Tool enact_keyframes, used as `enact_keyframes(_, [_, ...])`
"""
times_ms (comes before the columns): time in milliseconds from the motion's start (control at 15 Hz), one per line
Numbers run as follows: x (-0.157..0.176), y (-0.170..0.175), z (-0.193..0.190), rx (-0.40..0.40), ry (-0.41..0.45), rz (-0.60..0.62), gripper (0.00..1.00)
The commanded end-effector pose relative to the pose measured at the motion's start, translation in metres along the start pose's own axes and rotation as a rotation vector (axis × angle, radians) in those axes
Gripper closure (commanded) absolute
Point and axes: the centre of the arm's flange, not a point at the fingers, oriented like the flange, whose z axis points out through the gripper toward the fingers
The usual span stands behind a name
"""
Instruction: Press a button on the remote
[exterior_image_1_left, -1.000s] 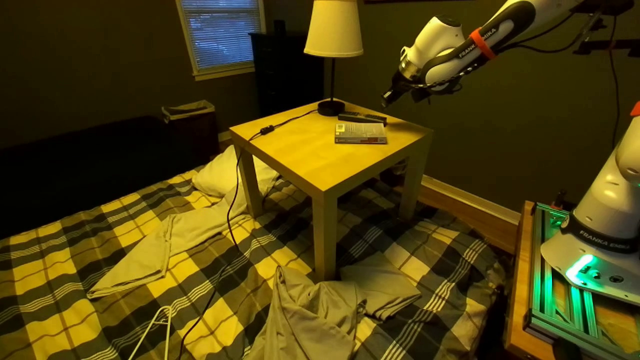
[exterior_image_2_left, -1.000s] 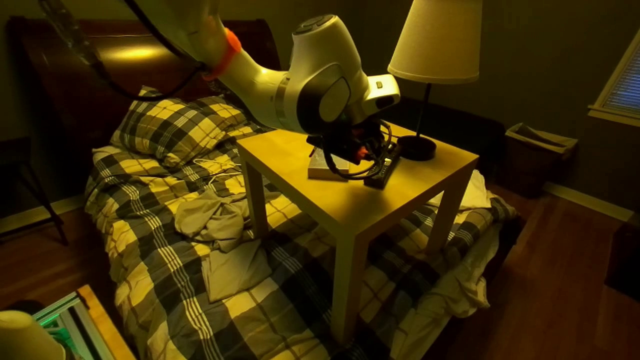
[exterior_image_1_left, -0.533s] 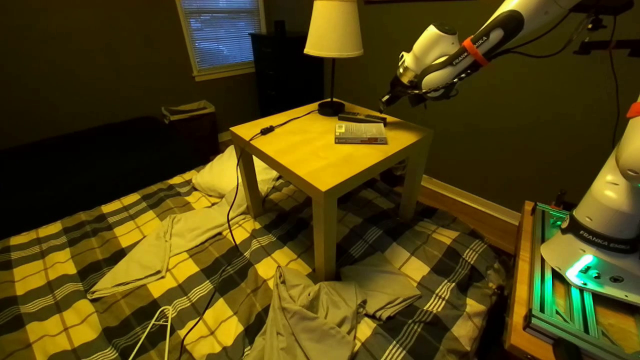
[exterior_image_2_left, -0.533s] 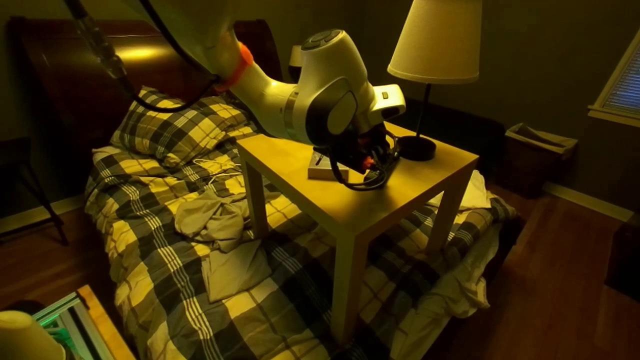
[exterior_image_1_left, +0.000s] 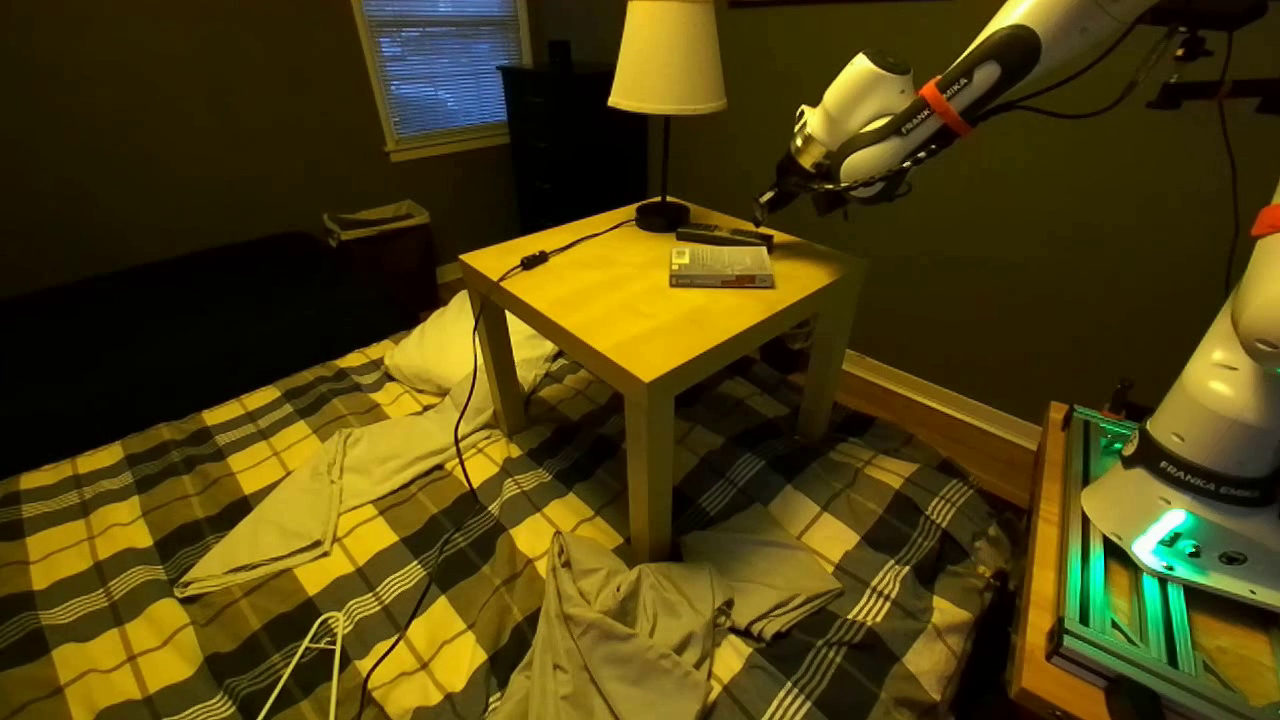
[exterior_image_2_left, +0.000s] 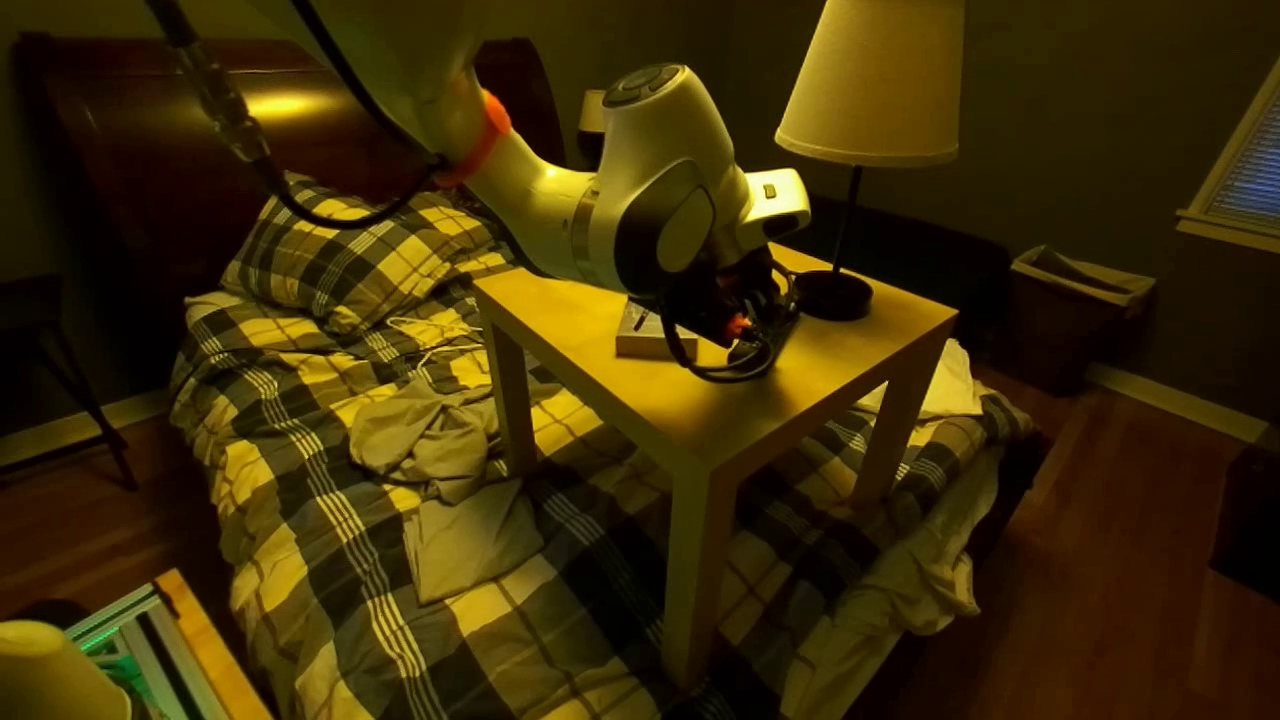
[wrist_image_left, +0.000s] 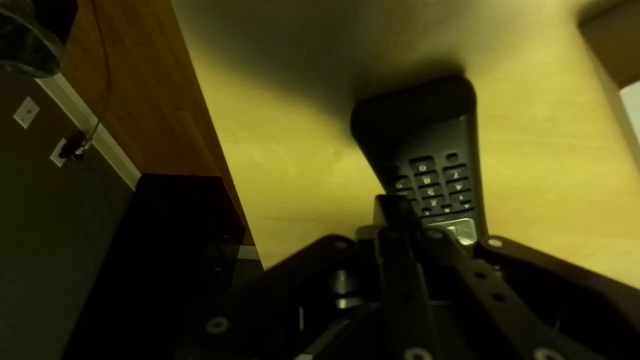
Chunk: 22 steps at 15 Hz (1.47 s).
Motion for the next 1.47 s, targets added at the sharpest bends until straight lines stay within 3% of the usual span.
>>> enact_keyframes(0, [-0.002,-0.004,0.007,-0.001,0.017,0.014,1.0])
enact_keyframes(933, [-0.012,-0.007,0.02,0.0,0.001,0.002,1.0])
enact_keyframes(1400, [-0.028,-0.006,0.025,0.069,-0.043,0.108,1.0])
